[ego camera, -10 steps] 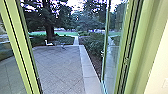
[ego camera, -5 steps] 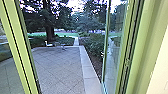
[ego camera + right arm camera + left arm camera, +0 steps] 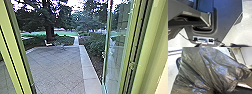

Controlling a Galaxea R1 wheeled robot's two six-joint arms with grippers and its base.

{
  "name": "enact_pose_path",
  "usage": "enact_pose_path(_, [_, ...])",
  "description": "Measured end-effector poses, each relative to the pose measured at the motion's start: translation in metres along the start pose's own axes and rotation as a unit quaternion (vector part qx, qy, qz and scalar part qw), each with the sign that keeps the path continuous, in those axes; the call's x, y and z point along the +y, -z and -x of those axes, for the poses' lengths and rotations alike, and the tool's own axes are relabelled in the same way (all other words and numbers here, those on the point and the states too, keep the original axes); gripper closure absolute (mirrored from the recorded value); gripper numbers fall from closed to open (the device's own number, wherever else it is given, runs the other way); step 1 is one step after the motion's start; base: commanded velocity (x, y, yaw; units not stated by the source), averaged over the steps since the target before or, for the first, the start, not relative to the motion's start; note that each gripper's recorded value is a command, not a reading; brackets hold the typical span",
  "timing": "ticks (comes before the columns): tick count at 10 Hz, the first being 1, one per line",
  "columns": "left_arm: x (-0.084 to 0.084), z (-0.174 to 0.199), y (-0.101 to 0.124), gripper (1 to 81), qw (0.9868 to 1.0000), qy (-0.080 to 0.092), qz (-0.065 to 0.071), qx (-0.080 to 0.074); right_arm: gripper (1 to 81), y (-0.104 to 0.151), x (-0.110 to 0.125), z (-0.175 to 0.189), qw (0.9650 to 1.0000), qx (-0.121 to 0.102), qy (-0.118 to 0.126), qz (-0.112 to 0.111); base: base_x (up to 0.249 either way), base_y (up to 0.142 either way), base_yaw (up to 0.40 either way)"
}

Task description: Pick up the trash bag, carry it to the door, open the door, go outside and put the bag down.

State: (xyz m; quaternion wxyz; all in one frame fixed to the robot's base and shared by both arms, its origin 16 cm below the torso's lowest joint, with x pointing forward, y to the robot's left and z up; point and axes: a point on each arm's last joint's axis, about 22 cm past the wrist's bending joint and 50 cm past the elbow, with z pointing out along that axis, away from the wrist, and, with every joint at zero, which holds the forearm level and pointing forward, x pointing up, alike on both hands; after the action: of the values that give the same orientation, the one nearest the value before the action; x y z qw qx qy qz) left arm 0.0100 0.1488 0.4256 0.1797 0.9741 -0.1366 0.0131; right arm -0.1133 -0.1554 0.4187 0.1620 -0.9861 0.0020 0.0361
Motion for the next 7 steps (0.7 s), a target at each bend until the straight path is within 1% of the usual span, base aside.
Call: enact_pose_path(7, [-0.0001,-0.0026,0.0000,81.1,1.0000,-0.001,0.000,0.002,1.0,0.0003,0.0006,-0.0037,1.0000,0.002,0.001,0.001,0.112,0.000,0.000])
